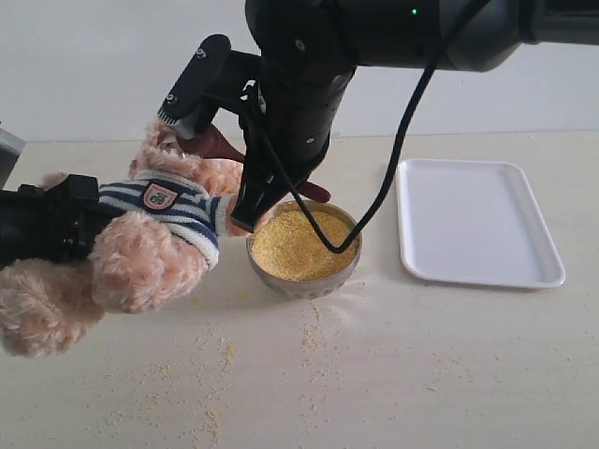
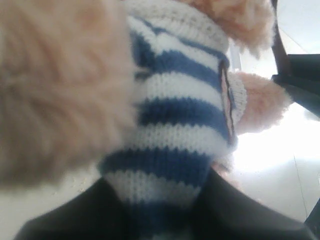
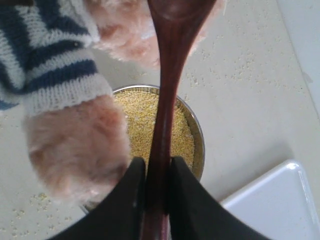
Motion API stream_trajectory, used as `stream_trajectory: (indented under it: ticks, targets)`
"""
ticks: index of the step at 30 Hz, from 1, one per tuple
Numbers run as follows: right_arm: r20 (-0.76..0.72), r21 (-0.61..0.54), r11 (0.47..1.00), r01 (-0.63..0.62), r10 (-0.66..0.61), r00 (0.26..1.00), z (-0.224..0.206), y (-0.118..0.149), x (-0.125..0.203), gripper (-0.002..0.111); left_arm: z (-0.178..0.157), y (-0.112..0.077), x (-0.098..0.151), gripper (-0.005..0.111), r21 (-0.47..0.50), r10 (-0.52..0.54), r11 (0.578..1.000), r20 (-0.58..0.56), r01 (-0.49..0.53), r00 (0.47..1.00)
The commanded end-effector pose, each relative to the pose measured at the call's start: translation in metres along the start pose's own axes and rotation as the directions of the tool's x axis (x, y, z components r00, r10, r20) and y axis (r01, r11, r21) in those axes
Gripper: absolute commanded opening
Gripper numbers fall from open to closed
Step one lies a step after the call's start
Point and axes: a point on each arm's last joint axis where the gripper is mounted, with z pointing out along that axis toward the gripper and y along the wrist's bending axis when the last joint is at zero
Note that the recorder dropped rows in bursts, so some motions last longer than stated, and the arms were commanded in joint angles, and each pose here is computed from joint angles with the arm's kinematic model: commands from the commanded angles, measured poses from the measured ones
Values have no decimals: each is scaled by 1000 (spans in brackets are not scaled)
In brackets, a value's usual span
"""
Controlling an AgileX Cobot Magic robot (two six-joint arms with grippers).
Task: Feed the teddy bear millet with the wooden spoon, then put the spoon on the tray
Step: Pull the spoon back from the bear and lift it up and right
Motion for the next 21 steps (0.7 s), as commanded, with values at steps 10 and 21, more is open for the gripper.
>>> stream_trajectory:
  ticks: [10,21]
  targets:
    - [-36,-15,983,-181,181,983,-2,1,3,0,-1,-5,0,5,27,8,1000,20,-9,1000]
    - [-35,-126,944,-306,304,952,-10,9,1,0,-1,-6,-1,5,30,21,999,29,-22,999]
